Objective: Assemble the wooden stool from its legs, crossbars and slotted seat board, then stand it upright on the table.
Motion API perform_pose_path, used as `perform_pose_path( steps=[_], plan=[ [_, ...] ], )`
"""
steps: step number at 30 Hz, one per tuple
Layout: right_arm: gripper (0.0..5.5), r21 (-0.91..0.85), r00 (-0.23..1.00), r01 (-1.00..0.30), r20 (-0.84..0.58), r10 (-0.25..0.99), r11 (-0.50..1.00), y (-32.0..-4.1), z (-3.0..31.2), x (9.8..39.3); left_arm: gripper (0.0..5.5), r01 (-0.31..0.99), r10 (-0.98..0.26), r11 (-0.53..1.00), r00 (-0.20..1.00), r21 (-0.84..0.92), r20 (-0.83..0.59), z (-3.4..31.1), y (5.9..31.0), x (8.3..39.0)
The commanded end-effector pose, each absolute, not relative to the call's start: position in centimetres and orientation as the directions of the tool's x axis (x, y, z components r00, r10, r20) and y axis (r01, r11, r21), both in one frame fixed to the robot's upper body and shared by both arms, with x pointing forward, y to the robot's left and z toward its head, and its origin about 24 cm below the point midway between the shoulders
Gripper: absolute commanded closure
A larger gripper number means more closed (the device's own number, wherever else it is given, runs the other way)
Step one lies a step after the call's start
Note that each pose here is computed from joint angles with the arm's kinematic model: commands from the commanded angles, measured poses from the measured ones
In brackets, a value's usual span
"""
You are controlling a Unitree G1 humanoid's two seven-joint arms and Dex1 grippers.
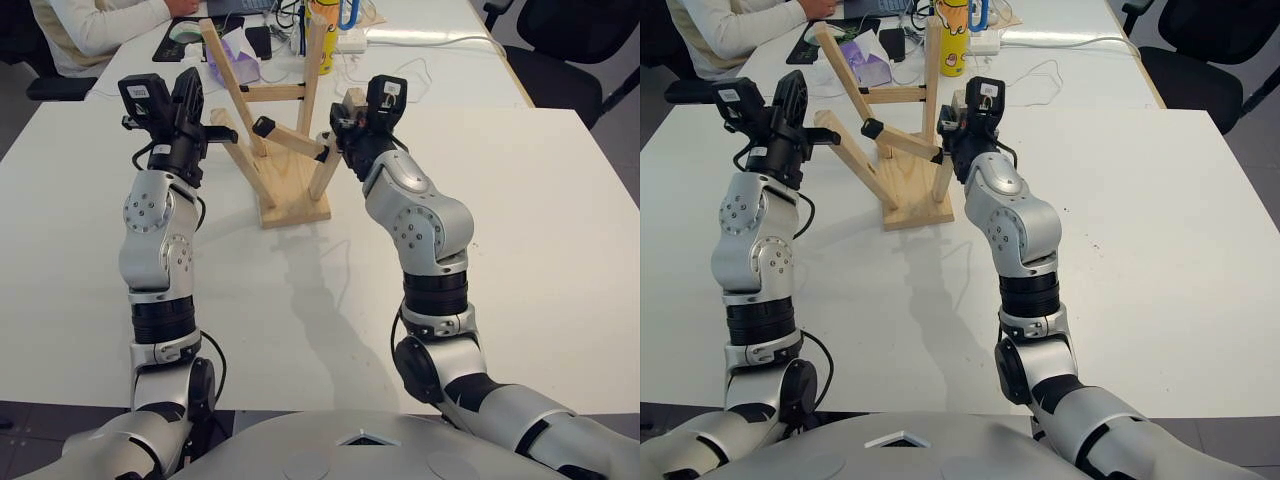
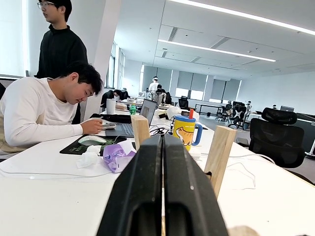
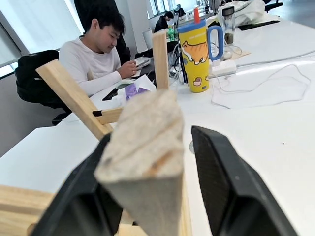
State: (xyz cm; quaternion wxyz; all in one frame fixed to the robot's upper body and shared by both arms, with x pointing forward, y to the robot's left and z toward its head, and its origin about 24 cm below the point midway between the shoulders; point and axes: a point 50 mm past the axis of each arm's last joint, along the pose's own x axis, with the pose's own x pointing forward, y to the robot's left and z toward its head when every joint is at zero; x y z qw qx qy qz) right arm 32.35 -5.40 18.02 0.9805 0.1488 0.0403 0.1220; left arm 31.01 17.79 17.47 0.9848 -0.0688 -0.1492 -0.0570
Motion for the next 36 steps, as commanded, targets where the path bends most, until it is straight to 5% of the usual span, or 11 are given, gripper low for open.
perform_pose_path(
  steps=[1,7,19,27,36],
  plan=[
    [3.48,0.181,0.939,-0.268,0.267,0.215,0.946,-5.1,23.4,31.9,5.5,0.136,-0.096,0.985,0.942,-0.103,0.321,18.0,17.8,31.0],
    [3.48,0.004,0.818,-0.311,0.51,0.265,0.951,-4.4,26.9,31.0,5.5,0.138,-0.098,0.985,0.945,-0.109,0.311,17.9,17.7,30.9],
    [5.37,0.17,0.845,-0.528,0.014,0.534,0.832,0.7,20.1,31.6,5.5,0.183,-0.148,0.977,0.951,-0.111,0.272,16.9,16.6,30.6],
    [5.47,0.078,0.82,-0.526,0.311,0.481,0.847,0.9,25.0,31.0,5.5,0.187,-0.154,0.976,0.954,-0.11,0.255,16.6,16.3,30.6],
    [5.47,0.087,0.777,-0.592,0.327,0.538,0.802,2.4,25.8,30.5,5.5,0.194,-0.163,0.975,0.956,-0.106,0.246,16.4,16.1,30.8]
  ],
)
